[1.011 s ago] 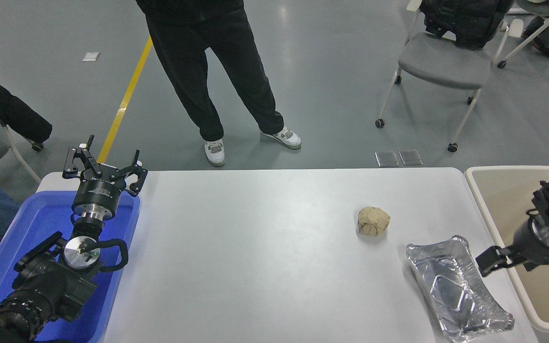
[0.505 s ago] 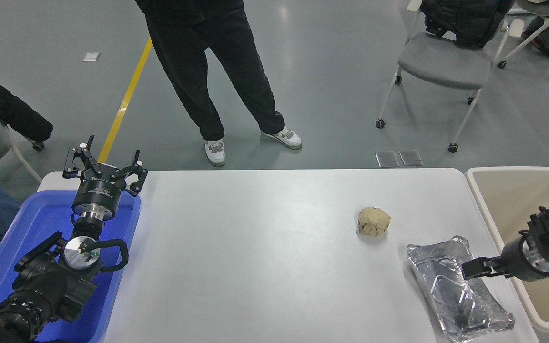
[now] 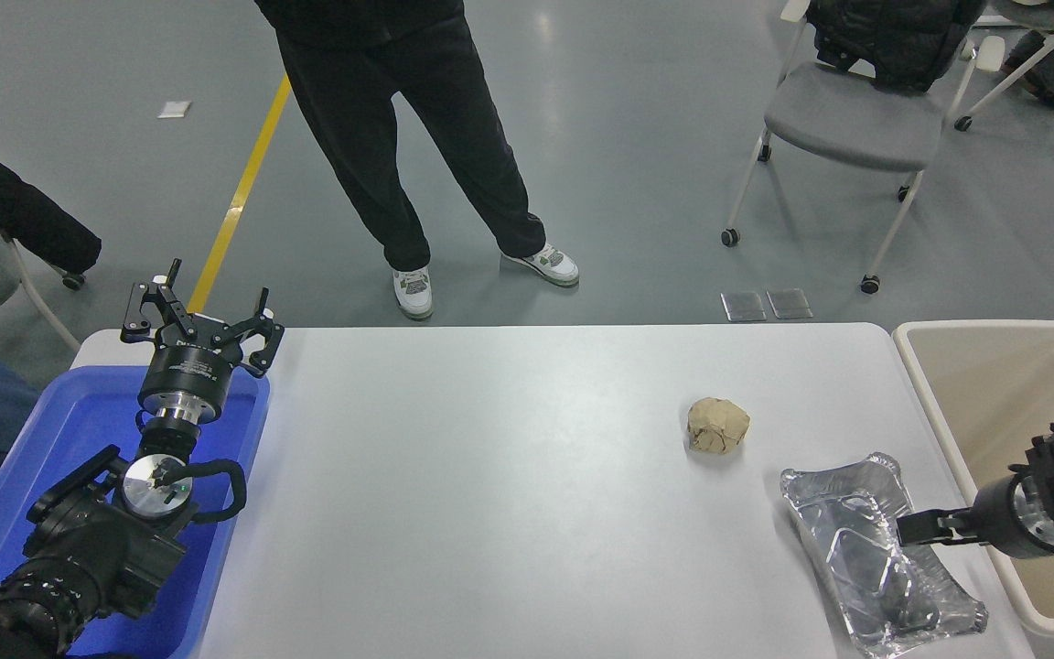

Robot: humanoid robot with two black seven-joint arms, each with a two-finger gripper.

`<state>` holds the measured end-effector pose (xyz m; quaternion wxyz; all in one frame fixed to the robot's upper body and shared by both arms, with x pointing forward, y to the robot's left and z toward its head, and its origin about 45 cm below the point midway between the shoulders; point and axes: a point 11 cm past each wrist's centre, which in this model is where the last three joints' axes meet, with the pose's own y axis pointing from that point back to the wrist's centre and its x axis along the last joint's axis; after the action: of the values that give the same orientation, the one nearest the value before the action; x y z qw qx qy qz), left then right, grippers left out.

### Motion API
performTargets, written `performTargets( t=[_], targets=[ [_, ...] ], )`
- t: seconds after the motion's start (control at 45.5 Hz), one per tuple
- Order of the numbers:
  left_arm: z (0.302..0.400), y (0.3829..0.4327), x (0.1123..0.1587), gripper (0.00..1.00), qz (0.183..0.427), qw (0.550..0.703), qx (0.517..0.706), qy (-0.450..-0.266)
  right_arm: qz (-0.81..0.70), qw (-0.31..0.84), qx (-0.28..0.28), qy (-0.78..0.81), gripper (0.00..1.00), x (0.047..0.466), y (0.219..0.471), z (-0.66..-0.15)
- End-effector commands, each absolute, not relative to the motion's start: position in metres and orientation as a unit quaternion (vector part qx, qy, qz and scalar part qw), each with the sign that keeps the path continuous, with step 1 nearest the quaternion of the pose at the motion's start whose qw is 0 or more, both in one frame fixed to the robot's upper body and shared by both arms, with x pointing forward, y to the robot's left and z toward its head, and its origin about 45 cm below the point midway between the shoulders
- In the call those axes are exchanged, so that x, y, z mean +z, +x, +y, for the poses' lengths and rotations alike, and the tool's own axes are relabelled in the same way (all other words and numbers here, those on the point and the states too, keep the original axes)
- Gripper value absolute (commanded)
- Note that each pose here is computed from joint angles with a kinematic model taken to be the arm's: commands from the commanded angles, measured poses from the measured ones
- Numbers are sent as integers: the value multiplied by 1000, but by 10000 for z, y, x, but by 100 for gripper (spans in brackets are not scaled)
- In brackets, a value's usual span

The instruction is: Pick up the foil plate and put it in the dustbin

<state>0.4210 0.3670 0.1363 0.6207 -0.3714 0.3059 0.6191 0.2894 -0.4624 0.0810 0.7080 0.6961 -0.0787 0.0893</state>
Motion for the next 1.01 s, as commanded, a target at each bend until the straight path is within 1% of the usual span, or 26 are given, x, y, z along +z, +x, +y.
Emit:
performTargets(
  t=[0.0, 0.132, 0.308, 0.374, 0.462, 0.593, 0.703, 0.747, 0.791, 0.835, 0.879, 0.901, 0.967, 0.989],
  targets=[
    [3668, 4210, 1363, 99, 306, 621, 619, -372, -84, 699, 91, 705, 100, 755, 2897, -4540],
    [3676, 4210, 1366, 99, 305, 621, 619, -371, -95, 690, 93, 711, 100, 762, 2946, -4484],
    [3676, 4210, 1366, 99, 305, 621, 619, -371, -88, 687, 90, 715, 100, 688, 2904, -4428],
    [3668, 4210, 1363, 99, 306, 621, 619, -372, -82, 688, 87, 716, 100, 613, 2840, -4413],
    [3668, 4210, 1363, 99, 306, 621, 619, -372, -87, 687, 97, 715, 100, 576, 2840, -4400],
    [3668, 4210, 1363, 99, 306, 621, 619, -372, -90, 686, 106, 714, 96, 525, 2819, -4387],
    [3668, 4210, 1363, 99, 306, 621, 619, -372, -95, 686, 107, 713, 81, 526, 2826, -4395],
    [3668, 4210, 1363, 99, 306, 621, 619, -372, -92, 688, 107, 712, 72, 517, 2809, -4407],
    [3676, 4210, 1366, 99, 305, 621, 619, -371, -90, 689, 104, 711, 60, 499, 2779, -4421],
    [3676, 4210, 1366, 99, 305, 621, 619, -371, -86, 691, 100, 710, 44, 472, 2734, -4438],
    [3668, 4210, 1363, 99, 306, 621, 619, -372, -86, 692, 98, 710, 25, 461, 2712, -4450],
    [3668, 4210, 1363, 99, 306, 621, 619, -372, -85, 693, 97, 709, 18, 458, 2705, -4458],
    [3668, 4210, 1363, 99, 306, 621, 619, -372, -85, 696, 97, 707, 2, 461, 2695, -4487],
    [3668, 4210, 1363, 99, 306, 621, 619, -372, -86, 697, 98, 705, 0, 466, 2705, -4499]
  ],
)
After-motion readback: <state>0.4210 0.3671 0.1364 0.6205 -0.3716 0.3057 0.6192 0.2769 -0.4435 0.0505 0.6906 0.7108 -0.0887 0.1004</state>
